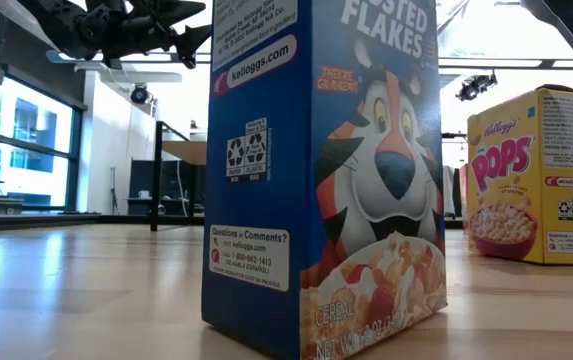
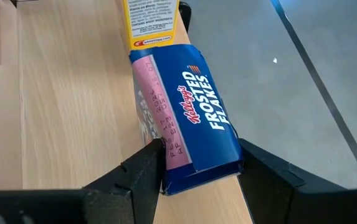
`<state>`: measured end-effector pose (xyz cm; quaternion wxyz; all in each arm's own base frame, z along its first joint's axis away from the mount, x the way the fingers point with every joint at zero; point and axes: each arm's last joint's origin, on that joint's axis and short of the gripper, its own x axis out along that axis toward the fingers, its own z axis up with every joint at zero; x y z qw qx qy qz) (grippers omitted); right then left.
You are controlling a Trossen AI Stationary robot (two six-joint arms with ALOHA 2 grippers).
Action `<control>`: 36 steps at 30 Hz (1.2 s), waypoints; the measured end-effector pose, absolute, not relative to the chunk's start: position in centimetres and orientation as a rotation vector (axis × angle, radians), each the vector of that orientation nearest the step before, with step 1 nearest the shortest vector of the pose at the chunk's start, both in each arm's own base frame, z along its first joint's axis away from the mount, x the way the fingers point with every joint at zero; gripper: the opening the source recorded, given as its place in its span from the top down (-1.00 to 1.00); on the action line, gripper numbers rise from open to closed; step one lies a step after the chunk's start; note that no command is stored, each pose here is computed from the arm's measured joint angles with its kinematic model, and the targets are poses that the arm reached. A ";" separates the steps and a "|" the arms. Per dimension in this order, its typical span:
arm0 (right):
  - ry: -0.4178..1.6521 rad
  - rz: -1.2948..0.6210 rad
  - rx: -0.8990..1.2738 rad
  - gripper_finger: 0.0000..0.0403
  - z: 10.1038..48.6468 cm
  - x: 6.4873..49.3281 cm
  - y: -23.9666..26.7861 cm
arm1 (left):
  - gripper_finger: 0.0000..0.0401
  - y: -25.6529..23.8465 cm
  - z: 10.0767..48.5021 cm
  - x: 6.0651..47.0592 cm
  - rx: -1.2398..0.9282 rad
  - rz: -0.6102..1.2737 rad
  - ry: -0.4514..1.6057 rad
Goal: Stack cereal on shelf
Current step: Adjust the blue cereal box on the shelf
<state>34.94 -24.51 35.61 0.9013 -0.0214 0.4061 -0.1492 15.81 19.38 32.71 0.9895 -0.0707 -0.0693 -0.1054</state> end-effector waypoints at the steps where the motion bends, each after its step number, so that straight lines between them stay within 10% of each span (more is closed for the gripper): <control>1: 0.844 -0.309 -0.046 0.08 35.6 35.0 -24.4 | -0.11 19.4 32.7 15.8 -0.142 -0.212 -0.139; 36: 0.862 -0.336 -0.005 0.02 35.5 35.0 -24.2 | -0.11 19.4 32.7 15.8 -0.141 -0.211 -0.139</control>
